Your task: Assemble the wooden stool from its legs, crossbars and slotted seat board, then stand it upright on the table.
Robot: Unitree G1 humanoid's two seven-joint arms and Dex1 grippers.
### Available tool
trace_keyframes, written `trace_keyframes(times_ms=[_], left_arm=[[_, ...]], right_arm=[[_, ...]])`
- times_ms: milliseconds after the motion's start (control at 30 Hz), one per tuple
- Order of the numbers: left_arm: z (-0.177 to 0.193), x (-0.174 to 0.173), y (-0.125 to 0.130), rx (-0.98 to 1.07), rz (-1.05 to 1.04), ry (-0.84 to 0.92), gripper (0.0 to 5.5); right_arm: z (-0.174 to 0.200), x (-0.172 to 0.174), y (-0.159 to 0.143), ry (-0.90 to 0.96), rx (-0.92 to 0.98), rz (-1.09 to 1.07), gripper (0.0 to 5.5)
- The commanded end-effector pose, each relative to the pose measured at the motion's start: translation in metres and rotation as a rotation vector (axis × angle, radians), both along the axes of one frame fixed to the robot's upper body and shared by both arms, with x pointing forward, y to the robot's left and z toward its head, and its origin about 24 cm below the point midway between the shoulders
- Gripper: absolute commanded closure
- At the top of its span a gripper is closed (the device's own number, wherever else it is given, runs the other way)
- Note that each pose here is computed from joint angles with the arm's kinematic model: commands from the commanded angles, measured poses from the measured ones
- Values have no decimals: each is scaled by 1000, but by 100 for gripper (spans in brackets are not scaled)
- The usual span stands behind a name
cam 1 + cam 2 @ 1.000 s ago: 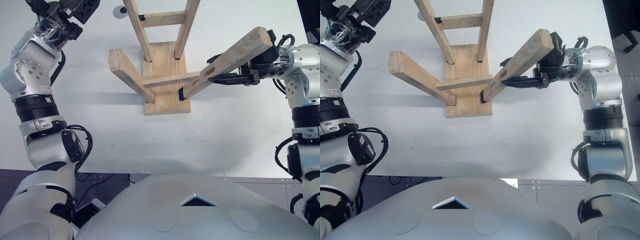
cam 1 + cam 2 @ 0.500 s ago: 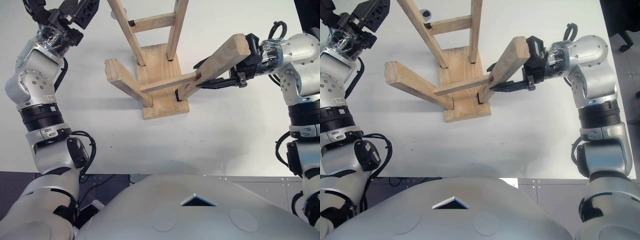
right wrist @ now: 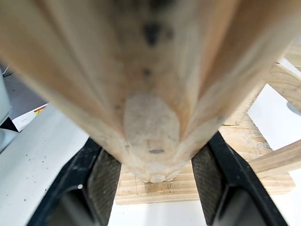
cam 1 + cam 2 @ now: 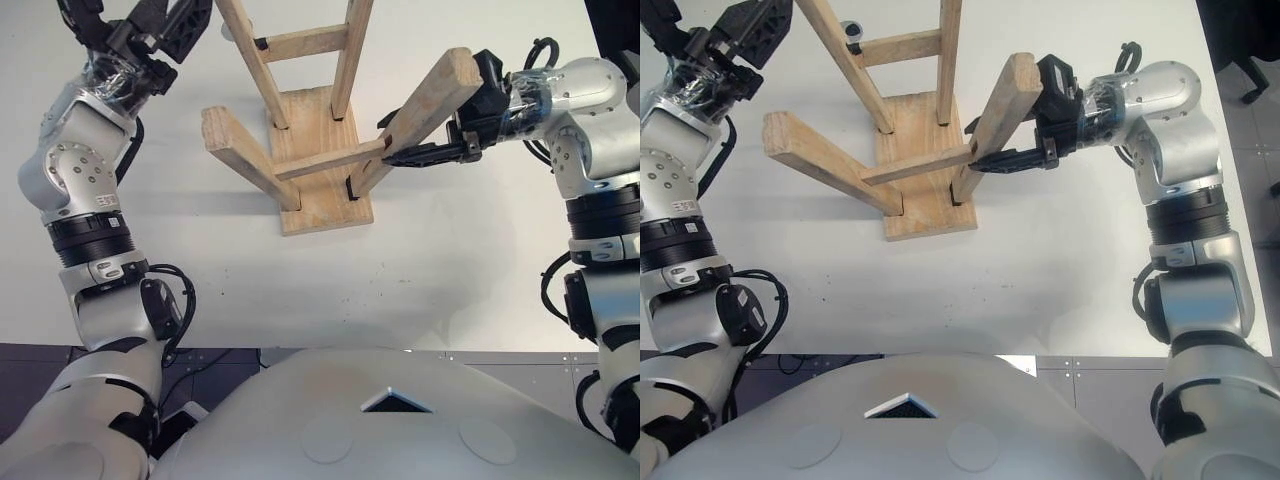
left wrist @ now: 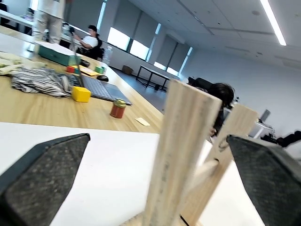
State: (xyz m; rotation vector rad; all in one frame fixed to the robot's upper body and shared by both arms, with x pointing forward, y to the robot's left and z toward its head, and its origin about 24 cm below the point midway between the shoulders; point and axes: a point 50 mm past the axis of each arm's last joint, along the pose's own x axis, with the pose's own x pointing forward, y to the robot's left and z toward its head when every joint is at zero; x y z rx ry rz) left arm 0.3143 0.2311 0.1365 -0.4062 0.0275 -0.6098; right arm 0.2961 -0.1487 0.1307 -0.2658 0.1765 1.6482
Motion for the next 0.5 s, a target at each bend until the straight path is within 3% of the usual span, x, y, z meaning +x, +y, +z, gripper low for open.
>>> trace_keyframes(times_ms=[33,333,500], left_arm=[[18,1,-18,141,-114,-65,10],[88,10,-60,285,-344,-270,10],[134,5,-82,376,-518,-404,10]], right_arm=[[-25,2,6,36,-194,-26,348],[-50,10,-10,17,-571,-80,348],[-65,3,-14,82,-587,-108,348]])
